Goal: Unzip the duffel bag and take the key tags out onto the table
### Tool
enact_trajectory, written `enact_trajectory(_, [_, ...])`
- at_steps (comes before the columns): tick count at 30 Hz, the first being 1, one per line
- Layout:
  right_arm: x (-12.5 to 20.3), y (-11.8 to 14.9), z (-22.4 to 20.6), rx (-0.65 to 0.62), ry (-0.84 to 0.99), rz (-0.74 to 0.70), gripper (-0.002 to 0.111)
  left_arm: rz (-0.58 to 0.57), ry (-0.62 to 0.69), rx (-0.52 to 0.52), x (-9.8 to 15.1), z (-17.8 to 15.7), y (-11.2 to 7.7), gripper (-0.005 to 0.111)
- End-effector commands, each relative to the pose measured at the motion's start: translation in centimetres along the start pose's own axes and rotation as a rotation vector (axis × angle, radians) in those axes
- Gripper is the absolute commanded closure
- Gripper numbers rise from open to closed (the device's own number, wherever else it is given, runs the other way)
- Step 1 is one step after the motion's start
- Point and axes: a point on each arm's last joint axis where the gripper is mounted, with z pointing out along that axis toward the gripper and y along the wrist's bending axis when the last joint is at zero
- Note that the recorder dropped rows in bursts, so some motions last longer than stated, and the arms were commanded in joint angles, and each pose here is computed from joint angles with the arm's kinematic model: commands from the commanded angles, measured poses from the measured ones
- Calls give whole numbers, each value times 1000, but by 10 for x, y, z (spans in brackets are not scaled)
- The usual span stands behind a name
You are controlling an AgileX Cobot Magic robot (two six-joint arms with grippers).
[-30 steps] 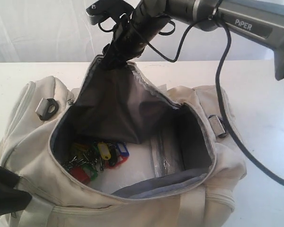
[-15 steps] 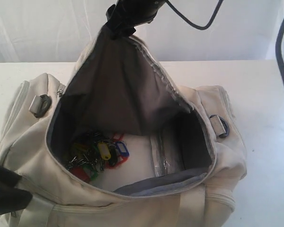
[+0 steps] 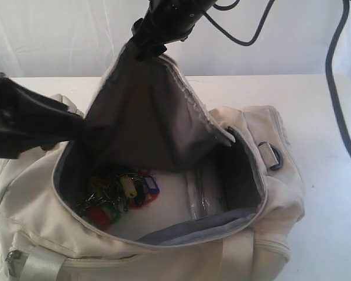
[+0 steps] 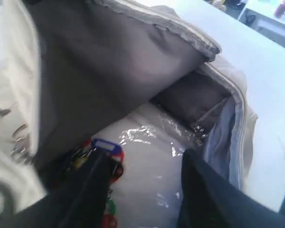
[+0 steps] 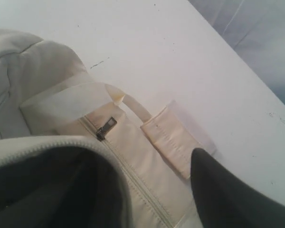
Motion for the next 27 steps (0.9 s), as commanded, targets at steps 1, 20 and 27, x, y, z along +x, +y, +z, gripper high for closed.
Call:
enact_trajectory(1, [-3,-2,-3,4,-33,12,54,-10,-113,126,-10,46,21,55])
enact_trajectory(20, [-7,34,-95,-237,-22,-20,62,2,-184,-168,-38,127,107,55])
enact_trajectory(27, [30,75,-74,-454,68,-13,108,0,-183,-181,-38,127,108,55])
